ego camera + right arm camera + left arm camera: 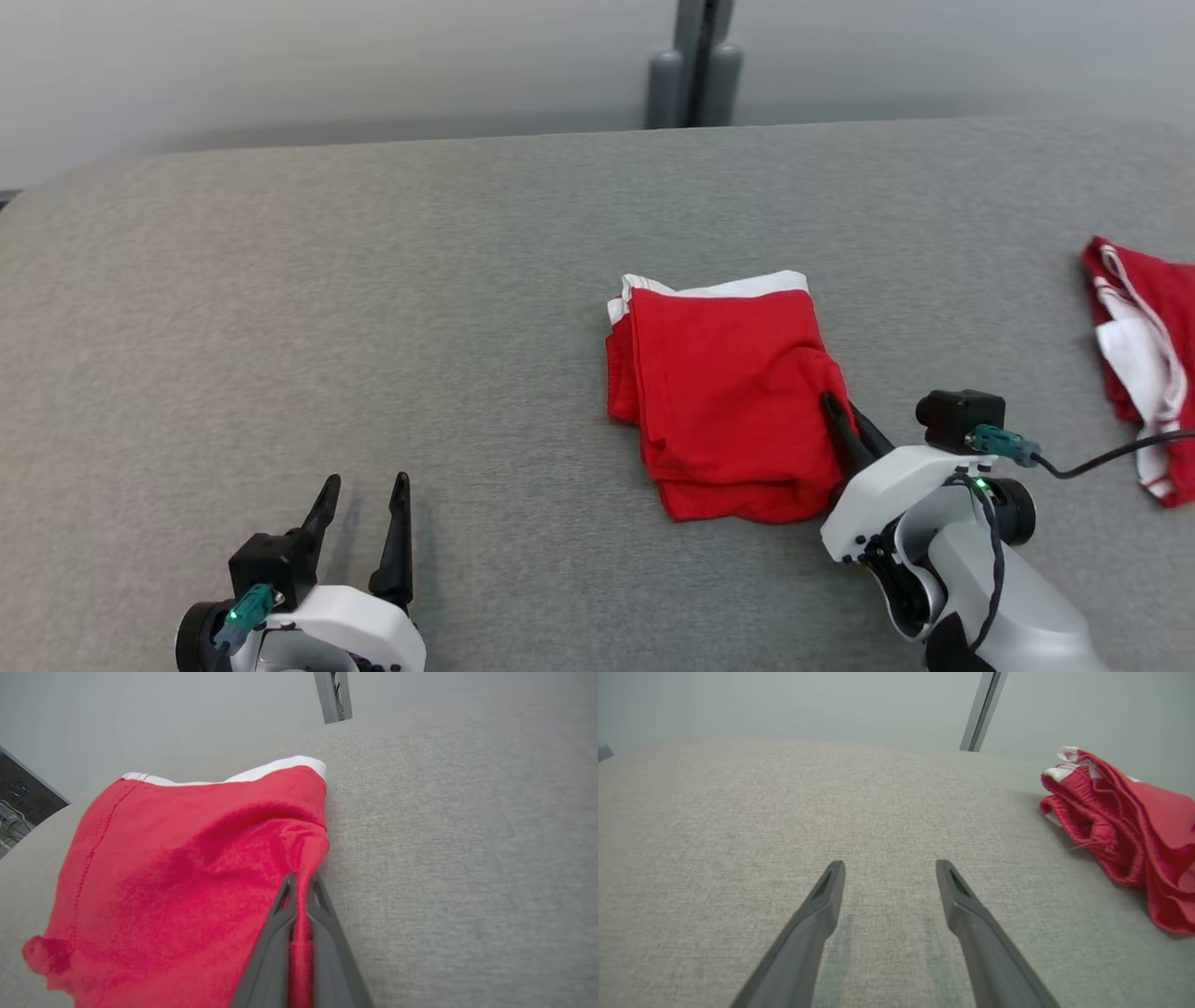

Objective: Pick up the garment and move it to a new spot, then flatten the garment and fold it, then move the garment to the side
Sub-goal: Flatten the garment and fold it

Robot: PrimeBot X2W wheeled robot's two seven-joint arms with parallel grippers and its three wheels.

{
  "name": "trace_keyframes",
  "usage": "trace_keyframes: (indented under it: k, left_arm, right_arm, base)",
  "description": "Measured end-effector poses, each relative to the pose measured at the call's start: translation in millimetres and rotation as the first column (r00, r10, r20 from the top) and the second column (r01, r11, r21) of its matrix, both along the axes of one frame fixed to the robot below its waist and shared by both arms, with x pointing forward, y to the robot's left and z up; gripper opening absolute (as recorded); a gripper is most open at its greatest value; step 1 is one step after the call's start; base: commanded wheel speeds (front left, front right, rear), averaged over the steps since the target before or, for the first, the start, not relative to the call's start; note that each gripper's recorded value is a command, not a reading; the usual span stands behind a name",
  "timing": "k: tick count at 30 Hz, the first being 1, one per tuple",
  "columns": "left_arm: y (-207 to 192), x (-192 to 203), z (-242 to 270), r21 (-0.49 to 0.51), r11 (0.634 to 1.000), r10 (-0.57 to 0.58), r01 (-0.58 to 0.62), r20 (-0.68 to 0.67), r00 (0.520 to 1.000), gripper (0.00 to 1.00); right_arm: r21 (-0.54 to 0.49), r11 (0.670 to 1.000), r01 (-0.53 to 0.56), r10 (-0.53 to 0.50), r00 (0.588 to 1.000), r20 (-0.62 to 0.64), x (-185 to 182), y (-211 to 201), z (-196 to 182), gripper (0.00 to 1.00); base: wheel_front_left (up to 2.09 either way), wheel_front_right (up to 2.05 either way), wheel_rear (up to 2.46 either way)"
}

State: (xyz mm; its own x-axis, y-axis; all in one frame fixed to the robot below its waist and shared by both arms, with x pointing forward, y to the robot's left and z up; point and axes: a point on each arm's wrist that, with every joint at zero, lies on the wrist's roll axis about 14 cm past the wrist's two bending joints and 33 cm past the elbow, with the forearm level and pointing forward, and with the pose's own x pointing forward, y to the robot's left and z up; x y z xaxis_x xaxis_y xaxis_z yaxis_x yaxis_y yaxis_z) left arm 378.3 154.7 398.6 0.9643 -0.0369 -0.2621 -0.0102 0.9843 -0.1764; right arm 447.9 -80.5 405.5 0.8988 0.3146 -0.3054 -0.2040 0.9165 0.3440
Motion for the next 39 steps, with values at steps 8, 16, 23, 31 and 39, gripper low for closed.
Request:
trace_keyframes:
  k: [8,16,23,31,39]
  left_arm:
    - [-69.6,26.2,-0.5,-0.019,0.978,-0.207,0.208,0.014,0.978,1.00]
    - [-153.4,43.0,1.6,-0.046,0.904,-0.423,0.424,0.041,0.905,1.00]
    - [-213.1,37.0,-6.0,-0.073,0.817,-0.570,0.571,0.035,0.821,1.00]
    - [-220.1,39.6,-14.3,-0.087,0.807,-0.584,0.584,0.023,0.811,1.00]
    - [-195.3,50.0,-19.2,-0.070,0.845,-0.531,0.531,0.015,0.847,1.00]
  right_arm:
    - [-0.063,0.987,0.151,-0.151,0.989,0.002,-31.3,-70.0,0.1,0.00]
    - [-0.102,0.947,0.304,-0.307,0.952,-0.020,-72.3,-130.5,-4.0,0.00]
    - [-0.187,0.910,0.369,-0.380,0.925,-0.027,-103.1,-167.8,-6.9,0.00]
    - [-0.303,0.895,0.327,-0.327,0.943,0.053,-76.1,-189.2,17.5,0.00]
    - [-0.436,0.839,0.325,-0.271,0.945,0.182,-16.0,-230.6,71.9,0.00]
  base:
    - [0.00,0.00,0.00]
    - [0.00,0.00,0.00]
    - [0.00,0.00,0.00]
    - [0.00,0.00,0.00]
    - [0.00,0.00,0.00]
